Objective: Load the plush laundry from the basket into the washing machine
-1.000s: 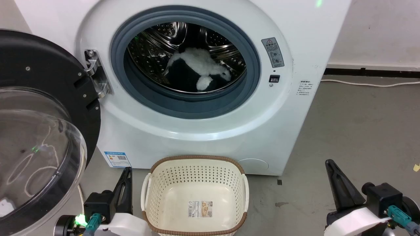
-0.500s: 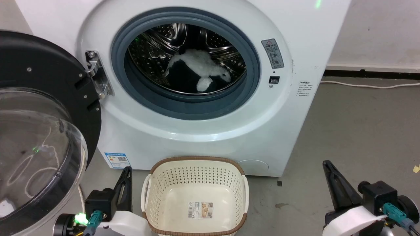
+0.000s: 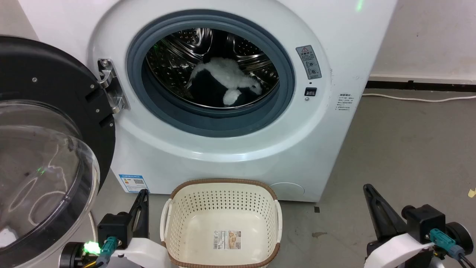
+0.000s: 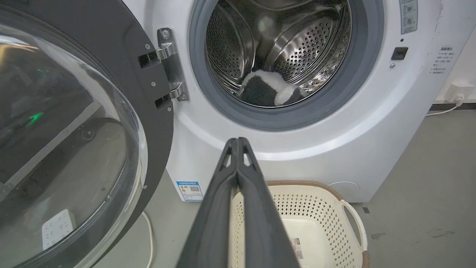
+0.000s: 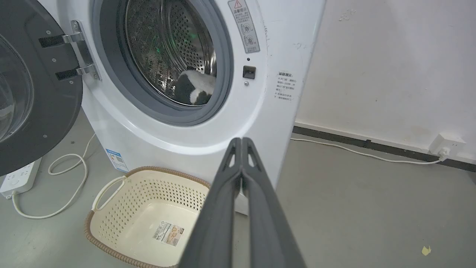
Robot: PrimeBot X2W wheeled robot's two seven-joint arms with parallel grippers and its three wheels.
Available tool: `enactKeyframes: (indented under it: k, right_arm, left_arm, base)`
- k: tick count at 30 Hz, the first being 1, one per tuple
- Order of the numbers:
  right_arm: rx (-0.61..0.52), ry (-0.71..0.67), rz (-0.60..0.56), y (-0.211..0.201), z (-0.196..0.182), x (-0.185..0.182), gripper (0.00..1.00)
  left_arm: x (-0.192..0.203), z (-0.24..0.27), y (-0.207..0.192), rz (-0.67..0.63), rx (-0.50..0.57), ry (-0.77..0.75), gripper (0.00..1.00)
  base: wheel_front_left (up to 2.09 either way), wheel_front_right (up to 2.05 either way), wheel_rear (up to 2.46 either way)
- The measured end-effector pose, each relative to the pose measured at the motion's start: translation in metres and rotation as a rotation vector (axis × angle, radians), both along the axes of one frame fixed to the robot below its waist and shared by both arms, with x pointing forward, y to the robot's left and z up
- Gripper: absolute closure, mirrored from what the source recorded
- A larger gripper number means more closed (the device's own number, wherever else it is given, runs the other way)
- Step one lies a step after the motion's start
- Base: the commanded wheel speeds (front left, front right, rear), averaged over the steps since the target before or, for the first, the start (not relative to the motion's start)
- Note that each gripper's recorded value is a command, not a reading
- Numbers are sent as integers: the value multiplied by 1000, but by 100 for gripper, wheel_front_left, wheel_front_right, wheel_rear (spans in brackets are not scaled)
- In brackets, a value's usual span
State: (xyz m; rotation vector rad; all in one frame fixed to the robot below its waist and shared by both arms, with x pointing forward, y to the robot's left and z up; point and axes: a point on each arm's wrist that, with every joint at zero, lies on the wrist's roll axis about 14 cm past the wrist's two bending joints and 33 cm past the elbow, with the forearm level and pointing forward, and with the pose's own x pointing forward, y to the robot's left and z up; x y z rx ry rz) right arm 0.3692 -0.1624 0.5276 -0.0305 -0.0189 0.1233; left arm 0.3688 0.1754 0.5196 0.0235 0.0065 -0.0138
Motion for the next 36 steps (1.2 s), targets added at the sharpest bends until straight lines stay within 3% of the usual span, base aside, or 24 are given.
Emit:
enactKeyframes:
  k: [36]
  right_arm:
    - [-13,30,7,3,-3,0,100]
  left_arm:
    - [0,2,3,12,24,13,100]
  base:
    - [0,0,0]
